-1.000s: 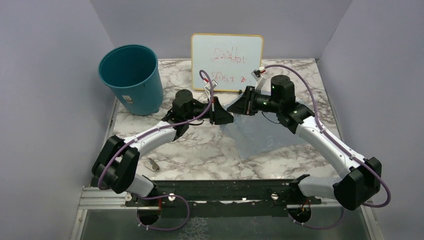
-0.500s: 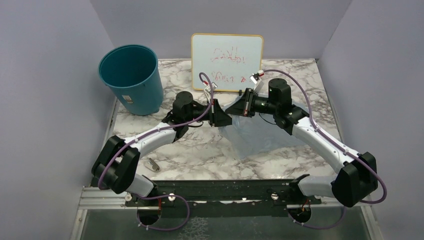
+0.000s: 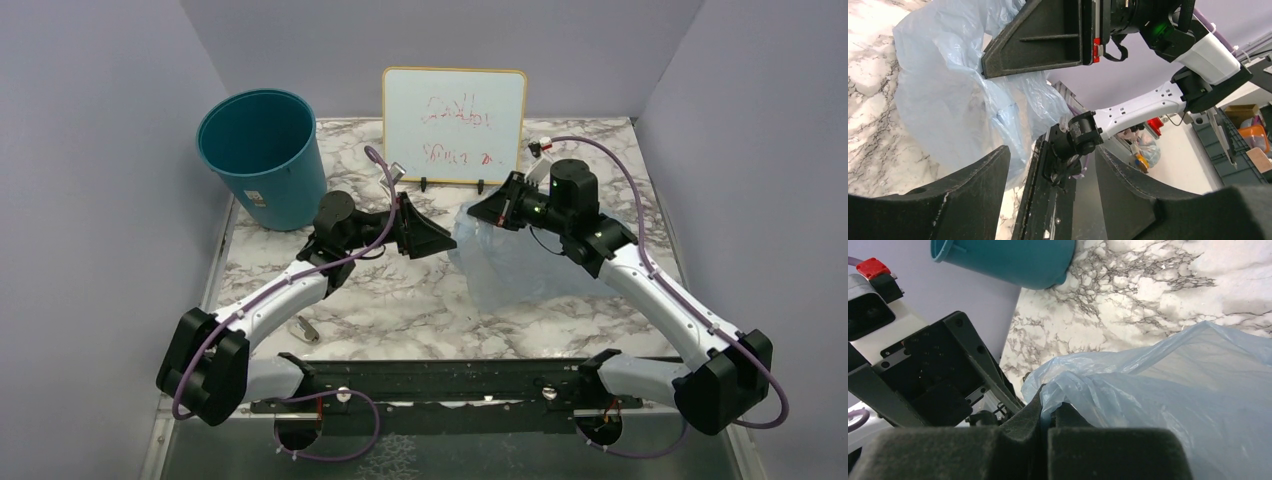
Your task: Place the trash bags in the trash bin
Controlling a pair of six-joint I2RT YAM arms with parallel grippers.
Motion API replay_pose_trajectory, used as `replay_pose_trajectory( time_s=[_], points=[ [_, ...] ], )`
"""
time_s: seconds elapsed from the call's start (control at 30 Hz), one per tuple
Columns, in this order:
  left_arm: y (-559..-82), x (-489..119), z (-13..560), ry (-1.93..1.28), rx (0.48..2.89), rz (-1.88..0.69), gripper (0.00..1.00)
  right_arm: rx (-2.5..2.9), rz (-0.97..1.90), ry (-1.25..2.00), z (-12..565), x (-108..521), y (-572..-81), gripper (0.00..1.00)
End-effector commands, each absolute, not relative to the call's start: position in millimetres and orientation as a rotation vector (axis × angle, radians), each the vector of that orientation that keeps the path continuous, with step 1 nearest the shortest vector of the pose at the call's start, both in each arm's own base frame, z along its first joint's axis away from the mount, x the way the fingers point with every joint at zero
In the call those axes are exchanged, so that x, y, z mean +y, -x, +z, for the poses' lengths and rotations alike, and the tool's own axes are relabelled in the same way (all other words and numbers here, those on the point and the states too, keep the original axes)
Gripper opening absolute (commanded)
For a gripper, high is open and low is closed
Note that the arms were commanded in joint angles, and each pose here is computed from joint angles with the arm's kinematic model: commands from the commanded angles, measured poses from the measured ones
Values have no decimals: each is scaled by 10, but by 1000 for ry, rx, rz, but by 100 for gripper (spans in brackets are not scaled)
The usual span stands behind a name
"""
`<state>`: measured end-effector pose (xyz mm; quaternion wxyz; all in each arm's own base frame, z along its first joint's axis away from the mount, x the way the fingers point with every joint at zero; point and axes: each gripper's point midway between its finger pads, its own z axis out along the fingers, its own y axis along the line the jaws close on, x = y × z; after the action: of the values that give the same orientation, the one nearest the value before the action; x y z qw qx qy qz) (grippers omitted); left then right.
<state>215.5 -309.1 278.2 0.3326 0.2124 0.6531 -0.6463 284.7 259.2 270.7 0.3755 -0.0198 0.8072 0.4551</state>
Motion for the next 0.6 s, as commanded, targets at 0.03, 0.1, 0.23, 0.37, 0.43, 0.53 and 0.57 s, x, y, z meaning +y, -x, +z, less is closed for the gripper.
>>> replay_pose_trajectory(
  time_s=[0.03, 0.1, 0.23, 0.37, 0.43, 0.53, 0.57],
  points=[
    [-2161, -3093, 2734, -582, 1693, -1685, 64, 2024, 1100, 44, 2868, 2493, -2882, 0],
    [-2181, -3106, 2715, -579, 1699, -1682, 63, 2024, 1113, 47, 2883, 2504, -2864, 1],
    [-2203, -3109, 2685, -572, 1703, -1672, 63, 2032, 1146, 49, 2880, 2533, -2826, 0],
    [-2265, -3090, 2524, -548, 1721, -1617, 64, 2027, 1192, 80, 2911, 2581, -2771, 1],
    [-2348, -3084, 2372, -510, 1758, -1582, 64, 2019, 1197, 102, 2922, 2592, -2760, 1],
    [-2304, -3183, 2300, -570, 1787, -1640, 62, 2032, 1184, 114, 2911, 2581, -2747, 1],
    [-2275, -3226, 2319, -603, 1781, -1659, 60, 2040, 1180, 121, 2905, 2578, -2737, 1]
  ],
)
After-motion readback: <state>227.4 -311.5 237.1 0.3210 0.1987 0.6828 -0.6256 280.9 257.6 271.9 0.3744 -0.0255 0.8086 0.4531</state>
